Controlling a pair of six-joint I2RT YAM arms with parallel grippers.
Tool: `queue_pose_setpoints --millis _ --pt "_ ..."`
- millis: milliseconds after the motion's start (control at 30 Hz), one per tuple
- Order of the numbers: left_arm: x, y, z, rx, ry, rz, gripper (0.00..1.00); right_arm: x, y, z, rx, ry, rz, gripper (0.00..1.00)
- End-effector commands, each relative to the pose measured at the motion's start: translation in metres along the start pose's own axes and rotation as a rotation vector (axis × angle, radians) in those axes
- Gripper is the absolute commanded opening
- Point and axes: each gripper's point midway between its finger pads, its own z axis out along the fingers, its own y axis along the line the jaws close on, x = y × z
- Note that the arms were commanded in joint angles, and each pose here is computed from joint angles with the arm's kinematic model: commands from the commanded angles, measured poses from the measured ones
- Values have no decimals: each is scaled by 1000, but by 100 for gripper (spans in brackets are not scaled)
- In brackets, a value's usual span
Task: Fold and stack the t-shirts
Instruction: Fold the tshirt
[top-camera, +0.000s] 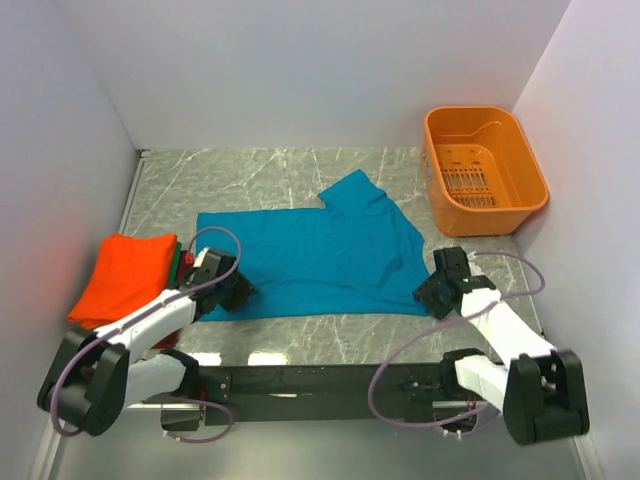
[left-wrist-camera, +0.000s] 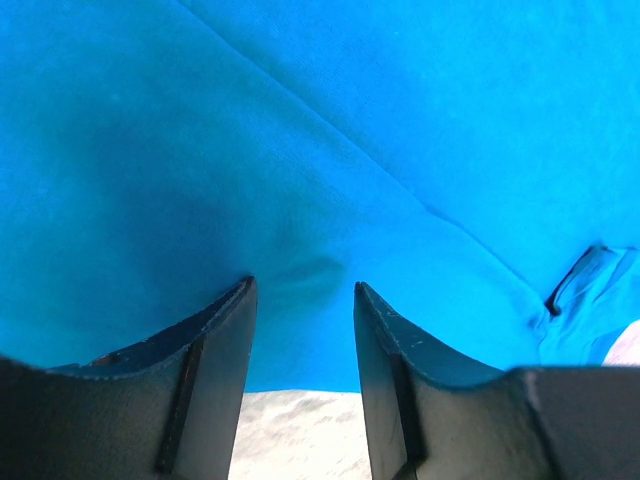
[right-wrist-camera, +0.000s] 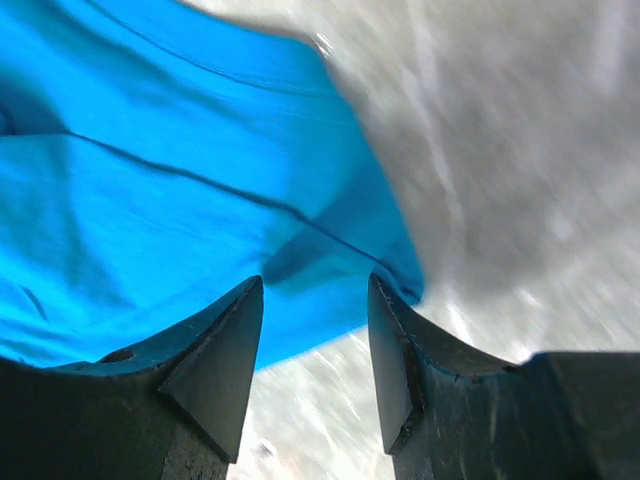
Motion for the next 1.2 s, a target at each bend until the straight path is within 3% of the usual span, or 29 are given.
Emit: queue_pose_setpoints --millis 0,233,400,500,567,600,633,733,833,1167 --pt "9 41 -5 -129 -2 -13 50 14 -27 -19 48 27 21 54" --pt "-12 6 -32 -33 -61 17 52 -9 14 -56 -197 -85 -30 54" --pt "-63 -70 -64 79 -171 46 65 -42 123 -112 -626 -156 -223 53" --pt "-105 -107 -66 90 -209 29 66 -70 179 -137 -725 -262 -295 53" --pt "-143 -123 -58 63 -258 3 65 -92 217 -141 -692 -326 -376 53" --pt "-156 -113 -39 -14 -248 -20 64 -98 229 -139 -681 -333 -407 53" --pt "-177 -132 -44 -1 -283 -26 61 -103 241 -135 -671 -328 -432 53" --pt "-208 -114 -15 -162 -298 -41 56 -120 280 -116 -646 -327 -502 52" --pt "-248 -115 0 -222 -346 -74 51 -130 308 -95 -643 -321 -566 51" --pt "-284 -65 72 -477 -310 -92 49 -136 357 -18 -597 -243 -676 49"
